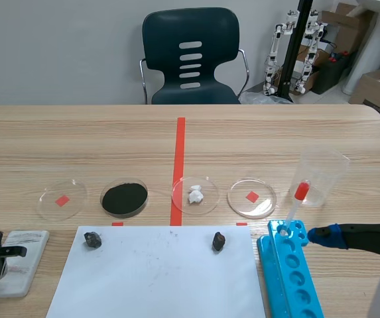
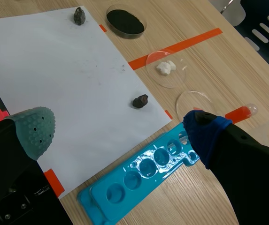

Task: Rub the mineral on the streak plate below the first streak

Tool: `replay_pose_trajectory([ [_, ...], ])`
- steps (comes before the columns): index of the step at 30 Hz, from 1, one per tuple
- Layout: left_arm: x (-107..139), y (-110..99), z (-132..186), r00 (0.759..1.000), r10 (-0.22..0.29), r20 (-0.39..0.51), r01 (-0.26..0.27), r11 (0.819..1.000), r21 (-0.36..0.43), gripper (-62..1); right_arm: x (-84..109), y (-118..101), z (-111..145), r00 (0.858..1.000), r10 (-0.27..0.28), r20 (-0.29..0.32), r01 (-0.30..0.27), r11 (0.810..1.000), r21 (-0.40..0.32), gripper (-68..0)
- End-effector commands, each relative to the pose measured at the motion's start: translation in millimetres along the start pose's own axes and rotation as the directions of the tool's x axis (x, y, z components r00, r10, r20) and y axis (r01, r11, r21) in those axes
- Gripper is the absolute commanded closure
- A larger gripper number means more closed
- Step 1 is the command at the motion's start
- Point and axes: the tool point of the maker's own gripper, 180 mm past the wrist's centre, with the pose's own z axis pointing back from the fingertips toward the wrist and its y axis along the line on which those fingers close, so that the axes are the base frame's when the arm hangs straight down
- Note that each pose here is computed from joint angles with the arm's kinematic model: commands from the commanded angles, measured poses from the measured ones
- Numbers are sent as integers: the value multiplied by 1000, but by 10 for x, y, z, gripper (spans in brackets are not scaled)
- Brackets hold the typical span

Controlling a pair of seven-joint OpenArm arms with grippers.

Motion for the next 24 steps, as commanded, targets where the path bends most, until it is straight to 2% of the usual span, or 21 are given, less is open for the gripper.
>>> replay_pose_trajectory([
  [1, 24, -6, -3, 1000, 8, -5, -8, 1000, -1, -177, 127, -47, -12, 999, 6, 41, -6, 1000, -15, -569],
  [11, 28, 54, -102, 998, 42, -51, -41, 999, 9, -177, 127, -47, -12, 999, 6, 41, -6, 1000, -15, -569],
  [18, 12, 2, -183, 997, 29, -76, -29, 1000, 3, -177, 127, -47, -12, 999, 6, 41, -6, 1000, -15, -569],
  [24, 87, -42, -178, 998, 15, -59, -15, 1000, -2, -177, 127, -47, -12, 999, 6, 41, -6, 1000, -15, -569],
])
